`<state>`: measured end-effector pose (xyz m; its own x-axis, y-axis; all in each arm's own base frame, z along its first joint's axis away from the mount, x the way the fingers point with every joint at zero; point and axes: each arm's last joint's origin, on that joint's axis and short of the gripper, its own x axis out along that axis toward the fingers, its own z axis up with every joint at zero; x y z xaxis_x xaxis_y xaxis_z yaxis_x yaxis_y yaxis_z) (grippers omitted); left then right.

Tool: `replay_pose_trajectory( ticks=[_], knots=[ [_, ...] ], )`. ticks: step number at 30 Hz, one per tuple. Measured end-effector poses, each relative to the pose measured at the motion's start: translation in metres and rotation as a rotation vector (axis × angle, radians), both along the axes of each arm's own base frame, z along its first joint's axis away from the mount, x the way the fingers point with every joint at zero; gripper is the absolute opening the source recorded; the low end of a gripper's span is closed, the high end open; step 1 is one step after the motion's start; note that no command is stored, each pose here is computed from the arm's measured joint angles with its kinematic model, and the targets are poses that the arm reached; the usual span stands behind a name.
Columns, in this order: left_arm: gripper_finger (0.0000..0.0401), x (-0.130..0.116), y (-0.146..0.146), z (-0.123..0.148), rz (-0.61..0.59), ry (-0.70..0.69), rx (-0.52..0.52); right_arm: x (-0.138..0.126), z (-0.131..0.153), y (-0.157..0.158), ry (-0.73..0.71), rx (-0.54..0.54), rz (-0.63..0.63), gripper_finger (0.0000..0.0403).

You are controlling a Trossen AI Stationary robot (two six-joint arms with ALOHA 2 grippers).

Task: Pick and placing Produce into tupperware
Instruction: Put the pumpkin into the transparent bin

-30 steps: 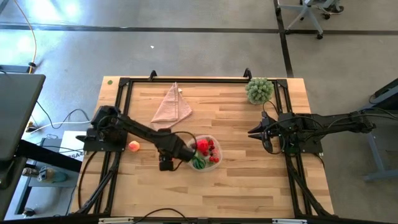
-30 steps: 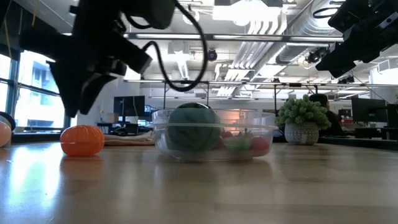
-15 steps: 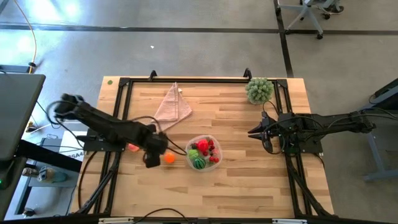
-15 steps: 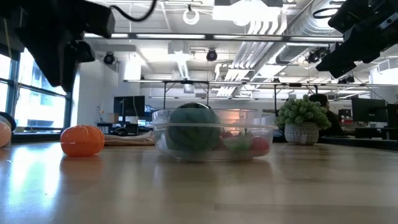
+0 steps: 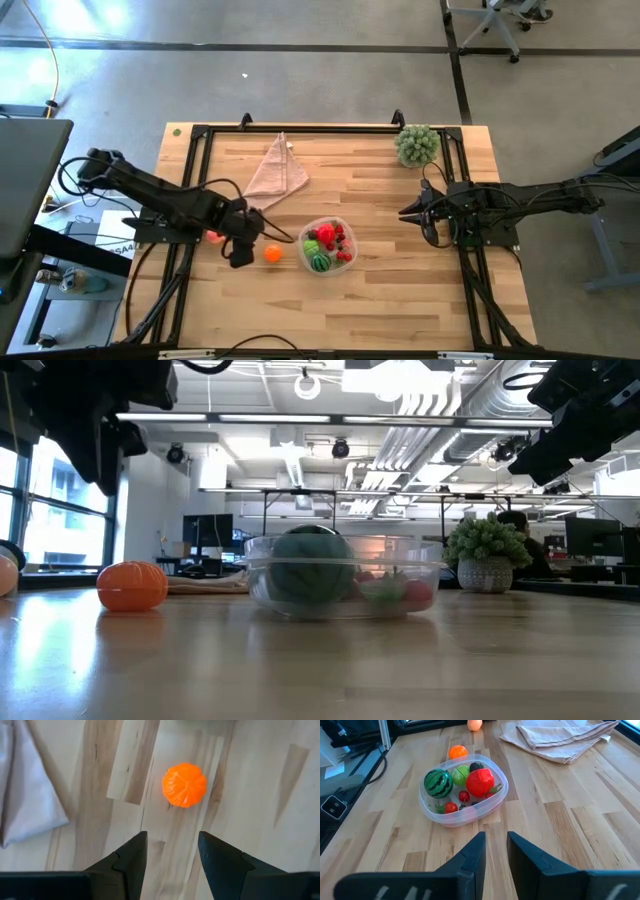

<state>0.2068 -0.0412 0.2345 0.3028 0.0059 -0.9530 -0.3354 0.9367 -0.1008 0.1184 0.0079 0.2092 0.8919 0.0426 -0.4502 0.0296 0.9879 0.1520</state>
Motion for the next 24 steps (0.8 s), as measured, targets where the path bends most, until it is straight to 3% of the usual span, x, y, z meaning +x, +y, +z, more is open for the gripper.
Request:
replay_pose_trajectory(
  ticks=[16,24],
  knots=[
    [0.0166,0.009,-0.001,0.0,-0.026,-0.062,-0.007,0.0,0.0,0.0,0.0,0.0,0.0,0.0068],
    [0.0168,0.021,-0.003,0.003,-0.048,-0.179,-0.004,0.0,0.0,0.0,0.0,0.0,0.0,0.0068]
  ],
)
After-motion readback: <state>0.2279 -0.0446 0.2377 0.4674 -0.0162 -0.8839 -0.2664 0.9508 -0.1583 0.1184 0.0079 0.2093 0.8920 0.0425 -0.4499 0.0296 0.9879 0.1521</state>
